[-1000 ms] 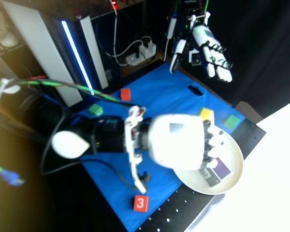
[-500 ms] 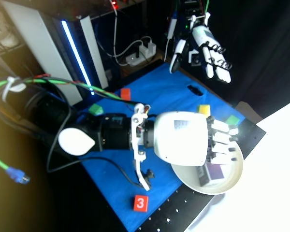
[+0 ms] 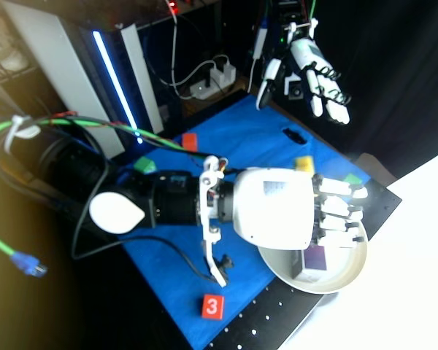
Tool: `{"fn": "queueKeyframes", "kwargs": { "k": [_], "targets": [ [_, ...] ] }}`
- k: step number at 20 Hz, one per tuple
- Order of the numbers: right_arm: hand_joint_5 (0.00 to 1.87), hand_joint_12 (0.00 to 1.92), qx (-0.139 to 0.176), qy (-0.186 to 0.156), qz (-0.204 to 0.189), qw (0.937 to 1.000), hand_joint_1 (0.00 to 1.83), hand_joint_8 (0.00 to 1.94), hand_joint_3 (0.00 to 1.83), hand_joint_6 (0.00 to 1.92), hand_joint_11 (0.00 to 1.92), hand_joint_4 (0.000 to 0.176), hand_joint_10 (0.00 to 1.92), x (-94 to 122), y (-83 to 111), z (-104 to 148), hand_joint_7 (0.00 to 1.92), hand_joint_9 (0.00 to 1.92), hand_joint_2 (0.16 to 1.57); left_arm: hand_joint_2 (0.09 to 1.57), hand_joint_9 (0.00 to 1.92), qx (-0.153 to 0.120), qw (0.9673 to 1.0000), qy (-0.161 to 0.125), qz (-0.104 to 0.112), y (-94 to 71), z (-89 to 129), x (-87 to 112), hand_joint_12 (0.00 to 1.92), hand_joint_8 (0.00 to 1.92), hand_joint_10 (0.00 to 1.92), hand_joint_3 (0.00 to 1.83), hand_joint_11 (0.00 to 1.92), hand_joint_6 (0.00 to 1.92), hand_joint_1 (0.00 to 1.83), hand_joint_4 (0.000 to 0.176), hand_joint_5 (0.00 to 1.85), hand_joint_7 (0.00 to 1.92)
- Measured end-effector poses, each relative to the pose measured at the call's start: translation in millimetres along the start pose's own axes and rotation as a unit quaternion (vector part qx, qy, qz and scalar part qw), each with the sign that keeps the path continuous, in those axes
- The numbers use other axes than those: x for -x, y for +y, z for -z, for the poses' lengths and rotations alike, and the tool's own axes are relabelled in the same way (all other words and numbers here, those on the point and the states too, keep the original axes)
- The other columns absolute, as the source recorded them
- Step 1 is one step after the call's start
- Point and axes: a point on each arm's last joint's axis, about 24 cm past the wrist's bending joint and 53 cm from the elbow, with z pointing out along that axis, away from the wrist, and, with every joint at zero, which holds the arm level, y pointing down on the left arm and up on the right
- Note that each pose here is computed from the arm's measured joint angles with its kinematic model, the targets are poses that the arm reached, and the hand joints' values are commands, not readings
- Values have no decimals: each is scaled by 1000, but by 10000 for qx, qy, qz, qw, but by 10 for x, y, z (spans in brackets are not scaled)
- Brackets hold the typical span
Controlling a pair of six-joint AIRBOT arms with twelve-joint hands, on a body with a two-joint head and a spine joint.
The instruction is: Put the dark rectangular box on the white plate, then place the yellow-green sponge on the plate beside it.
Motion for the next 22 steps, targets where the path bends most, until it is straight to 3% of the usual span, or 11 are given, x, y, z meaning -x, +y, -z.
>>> {"fn": "queueKeyframes", "kwargs": {
  "k": [2,3,5,6,12,15,17,18,19,20,22],
  "targets": [
    [381,1082,6,14,1,10000,756,5,5,6,225,65,0,-10,8,2,545,594,990,883,0,-1,10000,3,0,2,4,-3,23,0,0,3,6,0,854,112,54,0],
    [377,1034,2,8,4,10000,762,5,2,2,245,65,3,-1,4,7,529,584,1000,878,0,-2,10000,-1,9,1,4,-1,4,0,0,1,0,0,849,134,54,0],
    [365,1018,-7,0,10,10000,770,3,2,0,239,78,1,13,-4,14,522,577,1005,879,0,-1,10000,-10,19,2,4,3,11,0,0,1,24,3,833,108,62,0],
    [374,1018,-11,-2,12,10000,794,5,0,4,245,71,5,20,-6,20,527,587,1000,880,0,-2,10000,-9,21,3,6,0,1,0,0,2,4,2,853,118,61,0],
    [406,965,-39,14,85,10000,770,0,0,3,255,71,1,64,-21,75,504,590,966,876,0,14,10000,1,44,13,14,-10,5,0,0,0,6,0,839,118,58,0],
    [397,1129,-67,21,164,9998,787,0,0,0,128,63,0,101,-45,108,476,573,946,884,0,16,10000,-4,50,15,16,-9,13,0,0,3,19,2,848,103,62,0],
    [389,1001,-102,0,179,9998,790,2,0,0,4,70,3,138,-68,128,478,545,941,879,0,7,10000,-25,60,15,23,-2,19,1,0,0,30,4,837,90,67,3],
    [385,786,-121,-12,190,9997,807,5,0,0,0,71,3,159,-80,139,503,514,941,874,0,9,10000,-21,65,15,23,-3,15,0,0,0,18,2,838,105,64,0],
    [380,754,-142,-15,199,9997,818,4,1,0,0,71,2,170,-92,147,509,505,946,875,0,2,10000,-28,67,12,23,0,17,0,0,0,19,3,833,99,69,0],
    [377,978,-160,-14,211,9996,816,4,0,1,0,67,4,186,-100,165,517,512,950,877,0,-4,10000,-38,68,9,23,4,10,0,0,0,3,0,837,98,62,0],
    [372,1017,-169,18,251,9995,777,0,1,0,0,66,0,198,-101,217,483,475,950,882,0,-7,10000,-43,70,8,23,7,1,0,0,2,0,0,835,96,53,0]
  ]
}}
